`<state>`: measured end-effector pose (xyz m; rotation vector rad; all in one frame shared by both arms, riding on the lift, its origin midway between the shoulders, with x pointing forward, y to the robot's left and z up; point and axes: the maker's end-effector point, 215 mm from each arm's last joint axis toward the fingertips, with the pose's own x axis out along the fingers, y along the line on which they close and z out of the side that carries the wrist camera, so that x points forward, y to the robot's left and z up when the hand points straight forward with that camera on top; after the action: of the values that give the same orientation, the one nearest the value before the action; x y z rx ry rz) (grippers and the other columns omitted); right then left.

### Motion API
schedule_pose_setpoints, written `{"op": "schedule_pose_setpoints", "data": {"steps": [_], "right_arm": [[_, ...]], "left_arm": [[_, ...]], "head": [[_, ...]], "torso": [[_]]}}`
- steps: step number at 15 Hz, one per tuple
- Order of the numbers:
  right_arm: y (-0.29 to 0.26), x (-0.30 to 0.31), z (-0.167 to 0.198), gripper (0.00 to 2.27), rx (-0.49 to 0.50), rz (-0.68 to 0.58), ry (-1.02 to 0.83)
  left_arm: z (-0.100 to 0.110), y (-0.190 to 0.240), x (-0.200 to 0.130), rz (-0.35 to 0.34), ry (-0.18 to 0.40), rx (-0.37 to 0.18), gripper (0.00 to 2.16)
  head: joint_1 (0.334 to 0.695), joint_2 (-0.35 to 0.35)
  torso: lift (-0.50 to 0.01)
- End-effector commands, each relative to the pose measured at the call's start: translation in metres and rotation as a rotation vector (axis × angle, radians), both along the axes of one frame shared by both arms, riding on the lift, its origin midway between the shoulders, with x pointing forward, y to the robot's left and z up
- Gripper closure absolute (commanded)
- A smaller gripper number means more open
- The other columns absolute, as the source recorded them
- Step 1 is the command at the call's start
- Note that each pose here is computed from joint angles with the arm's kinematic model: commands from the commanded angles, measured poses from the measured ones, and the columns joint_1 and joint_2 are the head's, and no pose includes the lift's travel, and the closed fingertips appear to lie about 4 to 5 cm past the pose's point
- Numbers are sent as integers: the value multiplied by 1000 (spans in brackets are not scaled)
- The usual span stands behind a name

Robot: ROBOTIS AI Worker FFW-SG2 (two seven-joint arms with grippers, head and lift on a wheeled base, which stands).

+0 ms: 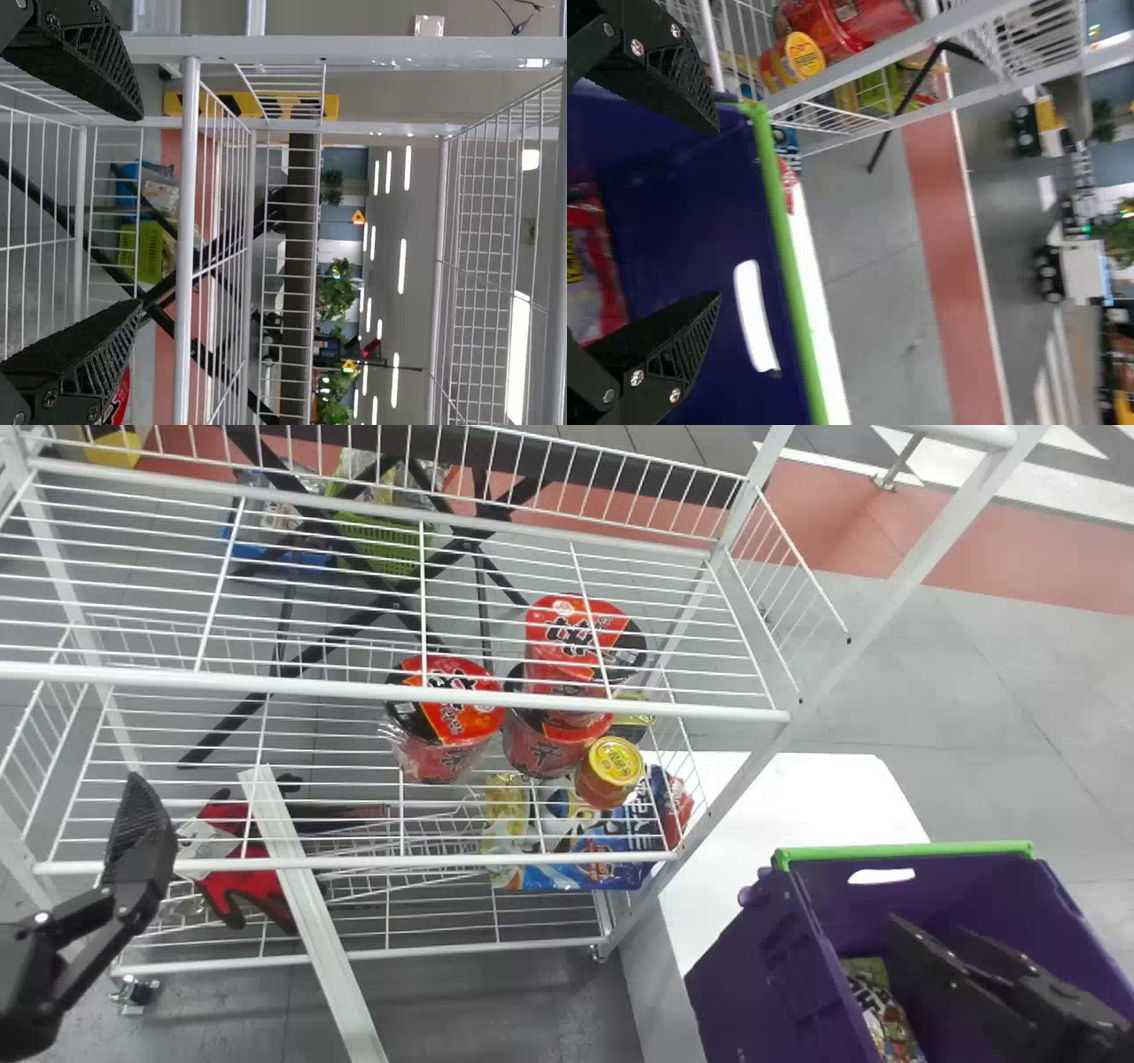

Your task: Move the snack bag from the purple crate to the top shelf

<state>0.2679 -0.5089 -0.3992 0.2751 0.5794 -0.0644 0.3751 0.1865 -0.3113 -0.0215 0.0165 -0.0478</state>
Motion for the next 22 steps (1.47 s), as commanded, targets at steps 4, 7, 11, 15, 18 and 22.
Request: {"op": "schedule_pose_setpoints", "data": {"steps": [4, 7, 11, 15, 18, 22], "right_arm": [[-49, -3, -28, 178, 124, 6, 145], [-75, 8, -11, 174, 159, 92, 159], [-99, 7, -7, 164, 43, 198, 253], [-100, -30, -43, 154, 115, 35, 496], [-88, -47, -69, 154, 162, 7, 567], [-85, -54, -107, 154, 124, 66, 685]], "left_arm": [[-7, 0, 4, -3, 8, 4, 56], [-11, -1, 7, -5, 14, 7, 56], [-13, -5, 11, -14, 15, 6, 56], [-13, -6, 11, -17, 16, 6, 56], [-13, -10, 12, -28, 13, 6, 56], [-13, -12, 12, -35, 12, 11, 56]], "head": [[695, -350], [695, -350], [695, -350], [695, -350], [695, -350], [695, -350]], "torso": [[-453], [-453], [-453], [-453], [-453], [-453]]}}
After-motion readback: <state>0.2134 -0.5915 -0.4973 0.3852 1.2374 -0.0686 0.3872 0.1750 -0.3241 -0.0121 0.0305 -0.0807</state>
